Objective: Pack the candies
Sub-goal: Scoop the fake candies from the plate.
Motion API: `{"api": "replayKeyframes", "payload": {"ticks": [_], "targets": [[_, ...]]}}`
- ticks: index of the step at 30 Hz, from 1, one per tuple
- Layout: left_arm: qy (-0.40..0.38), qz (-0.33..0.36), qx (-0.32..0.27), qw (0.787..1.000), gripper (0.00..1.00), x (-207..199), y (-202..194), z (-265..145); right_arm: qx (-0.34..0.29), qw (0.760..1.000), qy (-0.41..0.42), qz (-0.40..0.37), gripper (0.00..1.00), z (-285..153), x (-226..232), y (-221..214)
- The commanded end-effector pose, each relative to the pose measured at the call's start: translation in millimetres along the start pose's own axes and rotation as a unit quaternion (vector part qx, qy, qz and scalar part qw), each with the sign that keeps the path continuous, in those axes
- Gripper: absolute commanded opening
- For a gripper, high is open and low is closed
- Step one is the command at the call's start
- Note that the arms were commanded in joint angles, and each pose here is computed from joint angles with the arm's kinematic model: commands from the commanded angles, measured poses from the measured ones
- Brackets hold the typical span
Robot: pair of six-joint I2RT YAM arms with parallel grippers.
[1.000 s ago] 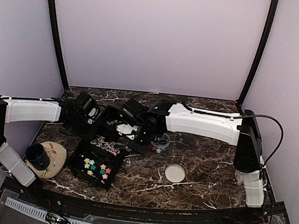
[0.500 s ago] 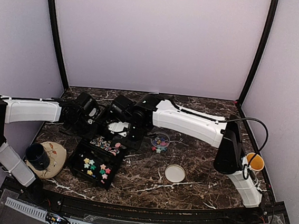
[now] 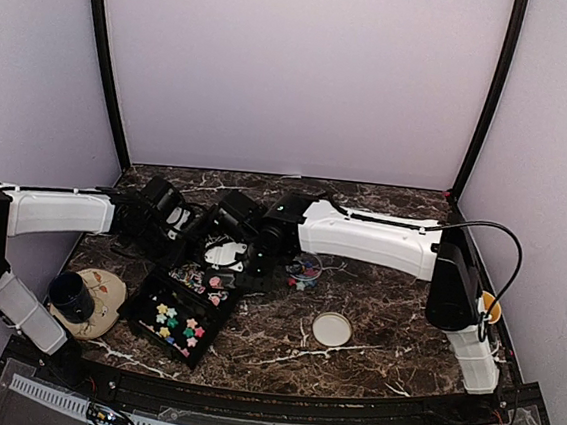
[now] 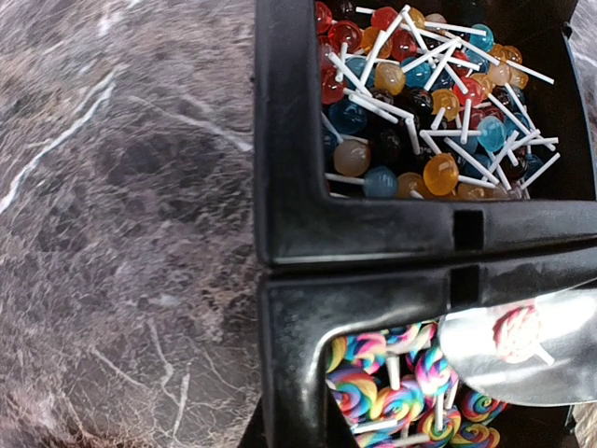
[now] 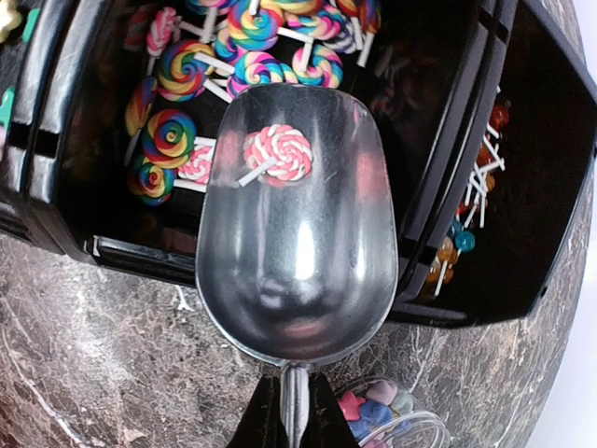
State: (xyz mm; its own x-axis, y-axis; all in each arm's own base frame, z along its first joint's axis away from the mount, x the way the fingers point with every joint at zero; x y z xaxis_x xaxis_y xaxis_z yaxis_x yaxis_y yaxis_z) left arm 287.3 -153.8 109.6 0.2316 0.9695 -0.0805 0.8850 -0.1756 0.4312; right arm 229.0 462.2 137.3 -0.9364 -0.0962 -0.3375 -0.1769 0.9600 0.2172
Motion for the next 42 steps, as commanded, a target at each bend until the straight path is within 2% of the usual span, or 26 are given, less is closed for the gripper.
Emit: {"api": "replayKeyframes", "payload": {"ticks": [1, 8, 12, 14, 20, 25, 32, 36, 42], "targets": [[-0.136, 0.054, -0.130, 0.981, 0.00, -49.3, 48.2, -51.5, 0.013, 0.986, 0.136, -0.100, 0.00, 24.4, 76.7, -7.0], [-0.175, 0.091, -0.131, 0.972, 0.00, -59.1, 43.2, -56.7, 0.012, 0.982, 0.161, -0.102, 0.00, 8.1, 91.8, -13.6], [-0.195, 0.101, -0.121, 0.968, 0.00, -64.0, 39.3, -54.3, -0.013, 0.983, 0.164, -0.082, 0.00, -2.7, 92.8, -6.3], [-0.193, 0.103, -0.115, 0.969, 0.00, -64.1, 38.9, -52.3, 0.027, 0.986, 0.153, -0.062, 0.00, 0.8, 87.7, -11.5], [-0.192, 0.122, -0.111, 0.967, 0.00, -64.5, 35.7, -48.8, 0.061, 0.989, 0.135, -0.027, 0.00, -6.2, 88.5, -23.5], [-0.122, 0.100, -0.095, 0.983, 0.00, -47.1, 38.3, -36.4, 0.077, 0.990, 0.118, -0.002, 0.00, -12.5, 88.8, -30.4], [-0.050, 0.064, -0.087, 0.993, 0.00, -28.5, 40.3, -28.4, 0.028, 0.997, 0.063, 0.039, 0.00, -35.8, 70.6, -21.1], [-0.024, 0.051, -0.091, 0.994, 0.00, -21.0, 41.8, -30.1, 0.003, 0.997, 0.060, 0.049, 0.00, -52.3, 64.6, -12.7], [-0.025, 0.052, -0.103, 0.993, 0.00, -21.3, 44.2, -36.8, 0.067, 0.996, 0.053, 0.041, 0.00, -36.7, 63.3, -25.6]]}}
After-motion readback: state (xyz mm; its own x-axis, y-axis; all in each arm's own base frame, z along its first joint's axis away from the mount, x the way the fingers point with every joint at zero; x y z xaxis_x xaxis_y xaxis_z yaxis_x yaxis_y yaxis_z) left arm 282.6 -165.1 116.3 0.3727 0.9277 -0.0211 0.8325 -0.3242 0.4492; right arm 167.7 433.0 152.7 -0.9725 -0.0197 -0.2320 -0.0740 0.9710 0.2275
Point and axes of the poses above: each gripper's point midway between its finger pads, its own z axis out along the fingers, its own x axis along the line the jaws close on, y = z × x, the point moved 4 cm from there along -z, back along the fingers, and after that the axes turned 7 degrees about -z, right-handed, at the moved point
